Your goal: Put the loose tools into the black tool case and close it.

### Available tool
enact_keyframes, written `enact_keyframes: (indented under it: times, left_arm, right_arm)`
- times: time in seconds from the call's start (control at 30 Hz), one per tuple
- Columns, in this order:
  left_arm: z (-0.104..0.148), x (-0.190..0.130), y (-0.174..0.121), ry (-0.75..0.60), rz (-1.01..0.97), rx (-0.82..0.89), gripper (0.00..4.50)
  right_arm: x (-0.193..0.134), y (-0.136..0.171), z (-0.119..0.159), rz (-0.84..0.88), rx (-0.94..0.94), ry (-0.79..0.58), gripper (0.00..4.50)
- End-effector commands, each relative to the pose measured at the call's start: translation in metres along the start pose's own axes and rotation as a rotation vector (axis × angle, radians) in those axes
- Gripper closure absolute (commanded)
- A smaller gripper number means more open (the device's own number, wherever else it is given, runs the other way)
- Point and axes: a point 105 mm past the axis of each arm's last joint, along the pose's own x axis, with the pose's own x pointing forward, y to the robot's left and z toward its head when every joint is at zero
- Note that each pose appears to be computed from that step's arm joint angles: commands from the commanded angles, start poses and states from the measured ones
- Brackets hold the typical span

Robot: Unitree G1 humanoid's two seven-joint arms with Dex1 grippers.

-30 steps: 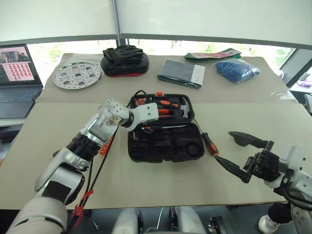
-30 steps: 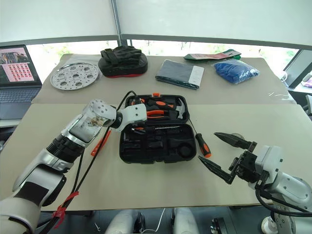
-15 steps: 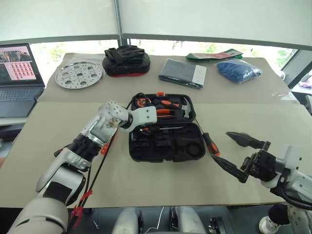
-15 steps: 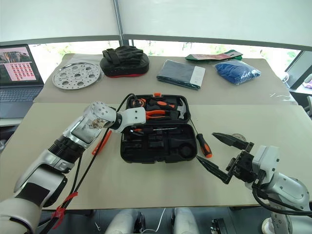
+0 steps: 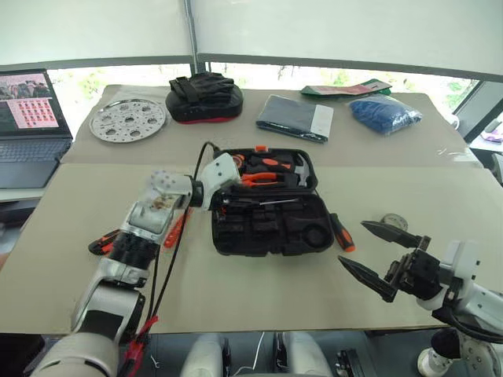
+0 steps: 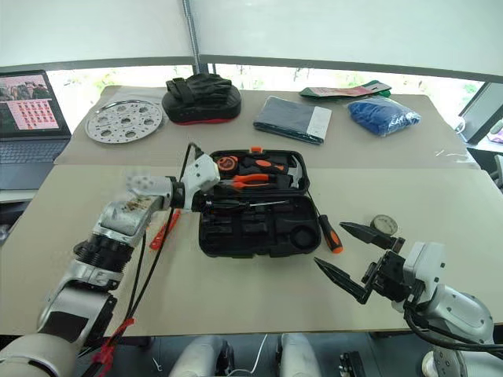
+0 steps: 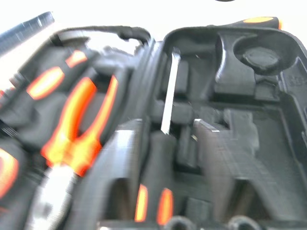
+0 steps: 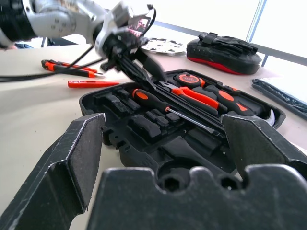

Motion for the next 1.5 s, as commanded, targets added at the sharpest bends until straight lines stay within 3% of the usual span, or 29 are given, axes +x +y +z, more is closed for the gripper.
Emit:
enact_keyframes:
  times: [0.03,0.47,0.53,0.57,0.67,0.77,0.83,1.0,1.1,1.2,1.33,1.5]
  left_arm:
    - [0.0,0.008,0.001,-0.023,0.024,0.01,4.47]
    - [-0.051,0.026,-0.013,0.173,0.032,-0.123,4.47]
    - [-0.049,0.025,-0.014,0.144,0.033,-0.134,4.47]
    - [-0.036,0.022,-0.01,0.059,0.055,-0.112,4.47]
    - [0.0,-0.002,-0.003,-0.183,0.093,-0.037,3.69]
    - [0.031,-0.053,-0.016,-0.454,0.03,0.07,2.57]
    - [0.028,-0.081,-0.026,-0.479,-0.005,0.104,1.86]
    - [-0.006,-0.14,-0.044,-0.36,0.047,0.149,0.01]
    - [-0.039,-0.185,-0.056,-0.275,0.167,0.068,0.01]
    - [-0.053,-0.207,-0.073,-0.234,0.21,0.013,0.01]
    - [-0.048,-0.207,-0.082,-0.263,0.215,-0.013,0.01]
    - [-0.031,-0.183,-0.086,-0.316,0.141,0.003,0.01]
  right_arm:
    - [0.002,0.001,0.01,0.0,-0.041,-0.029,0.0]
    - [0.007,0.001,0.013,-0.015,-0.039,-0.035,0.0]
    - [0.007,0.001,0.014,-0.019,-0.04,-0.036,0.0]
    - [0.006,0.0,0.014,-0.033,-0.046,-0.033,0.0]
    - [-0.003,-0.007,0.012,-0.078,-0.047,0.0,0.0]
    - [-0.024,-0.017,0.0,-0.163,-0.045,0.079,0.0]
    - [-0.039,-0.021,-0.01,-0.211,-0.042,0.137,0.0]
    - [-0.078,-0.024,-0.042,-0.323,-0.005,0.314,0.0]
    - [-0.094,-0.022,-0.056,-0.372,0.022,0.416,0.0]
    - [-0.086,-0.026,-0.053,-0.375,0.025,0.401,0.0]
    - [-0.053,-0.042,-0.045,-0.359,0.054,0.383,0.0]
    - [-0.013,-0.051,-0.055,-0.255,0.097,0.526,0.0]
